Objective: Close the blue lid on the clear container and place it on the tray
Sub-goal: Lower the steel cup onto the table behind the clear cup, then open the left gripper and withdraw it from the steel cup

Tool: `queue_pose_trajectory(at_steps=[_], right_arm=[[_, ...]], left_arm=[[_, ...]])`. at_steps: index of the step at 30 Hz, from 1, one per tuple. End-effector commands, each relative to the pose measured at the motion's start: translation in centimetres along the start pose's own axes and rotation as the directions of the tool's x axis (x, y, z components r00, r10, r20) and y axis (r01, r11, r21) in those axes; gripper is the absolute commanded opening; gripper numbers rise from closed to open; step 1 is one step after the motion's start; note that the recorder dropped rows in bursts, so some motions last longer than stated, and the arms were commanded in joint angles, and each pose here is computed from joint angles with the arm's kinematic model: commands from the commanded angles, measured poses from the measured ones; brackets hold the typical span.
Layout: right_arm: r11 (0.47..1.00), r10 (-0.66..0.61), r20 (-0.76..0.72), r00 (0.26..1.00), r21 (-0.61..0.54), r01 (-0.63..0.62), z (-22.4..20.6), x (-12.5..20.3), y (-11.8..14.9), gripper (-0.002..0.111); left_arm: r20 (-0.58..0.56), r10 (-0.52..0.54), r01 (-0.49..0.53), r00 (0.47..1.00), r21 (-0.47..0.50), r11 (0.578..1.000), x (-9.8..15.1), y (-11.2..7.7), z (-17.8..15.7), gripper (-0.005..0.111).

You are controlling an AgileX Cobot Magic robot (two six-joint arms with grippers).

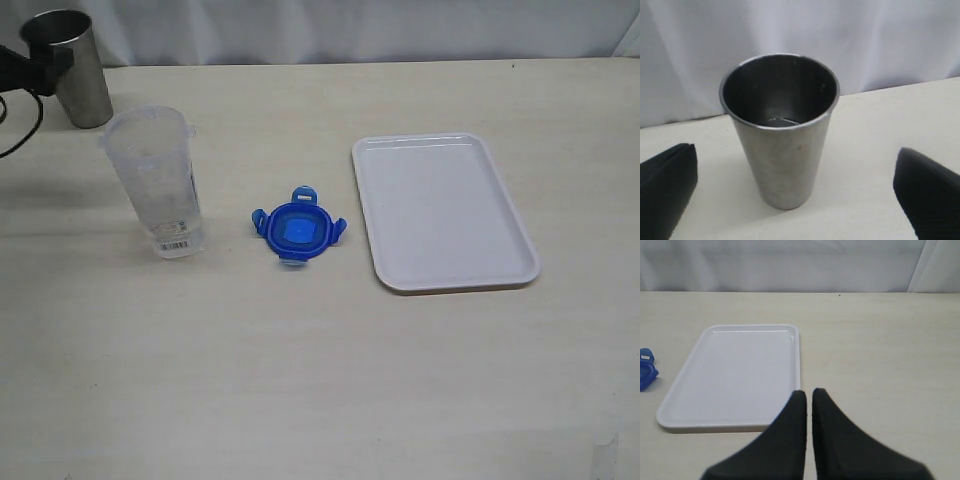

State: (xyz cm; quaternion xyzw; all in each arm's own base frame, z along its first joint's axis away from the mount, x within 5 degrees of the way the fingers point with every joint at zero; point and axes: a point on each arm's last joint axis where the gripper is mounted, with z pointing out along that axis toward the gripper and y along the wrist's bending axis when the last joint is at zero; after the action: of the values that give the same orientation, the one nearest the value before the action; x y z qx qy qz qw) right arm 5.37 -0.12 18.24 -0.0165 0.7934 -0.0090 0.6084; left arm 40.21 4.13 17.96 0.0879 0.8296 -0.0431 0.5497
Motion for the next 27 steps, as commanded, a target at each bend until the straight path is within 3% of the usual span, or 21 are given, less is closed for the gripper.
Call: queue_pose_trajectory(at_steps=[1,6,9,12,15,17,19,21,23,27], right_arm=[[1.000,-0.004,0.006,1.000,-0.002,0.004,0.0,0.0,0.0,0.004],[1.000,-0.004,0.006,1.000,-0.002,0.004,0.0,0.0,0.0,0.004],[1.000,-0.004,0.006,1.000,-0.002,0.004,0.0,0.0,0.0,0.004],[1.000,-0.004,0.006,1.000,-0.002,0.004,0.0,0.0,0.0,0.004],[1.000,-0.004,0.006,1.000,-0.002,0.004,0.0,0.0,0.0,0.004],[1.000,-0.004,0.006,1.000,-0.002,0.004,0.0,0.0,0.0,0.004],[1.000,-0.004,0.006,1.000,-0.002,0.004,0.0,0.0,0.0,0.004],[1.000,-0.004,0.006,1.000,-0.002,0.004,0.0,0.0,0.0,0.004],[1.000,-0.004,0.006,1.000,-0.002,0.004,0.0,0.0,0.0,0.004],[1.000,-0.004,0.006,1.000,-0.002,0.004,0.0,0.0,0.0,0.004]], left_arm=[[-0.019,-0.008,0.006,1.000,-0.094,0.996,-2.5,0.1,-3.5,0.104],[-0.120,-0.123,0.080,0.985,-0.312,0.947,-4.5,1.2,-7.7,0.104],[-0.235,-0.144,0.024,0.961,-0.449,0.893,-4.7,2.0,-10.1,0.104],[-0.431,-0.184,-0.093,0.883,-0.546,0.833,-4.1,2.9,-12.0,0.104],[-0.624,-0.197,-0.182,0.756,-0.489,0.853,-3.2,2.6,-13.1,0.104],[-0.672,-0.240,-0.104,0.701,-0.428,0.898,-2.8,1.6,-13.2,0.104],[-0.710,-0.224,0.000,0.668,-0.302,0.953,-2.4,0.1,-12.9,0.104],[-0.724,-0.196,0.102,0.661,-0.172,0.980,-2.4,-1.4,-12.6,0.104],[-0.719,-0.159,0.131,0.677,-0.095,0.987,-2.5,-2.1,-12.4,0.104],[-0.681,-0.217,0.213,0.700,-0.091,0.973,-2.9,-2.5,-12.0,0.104]])
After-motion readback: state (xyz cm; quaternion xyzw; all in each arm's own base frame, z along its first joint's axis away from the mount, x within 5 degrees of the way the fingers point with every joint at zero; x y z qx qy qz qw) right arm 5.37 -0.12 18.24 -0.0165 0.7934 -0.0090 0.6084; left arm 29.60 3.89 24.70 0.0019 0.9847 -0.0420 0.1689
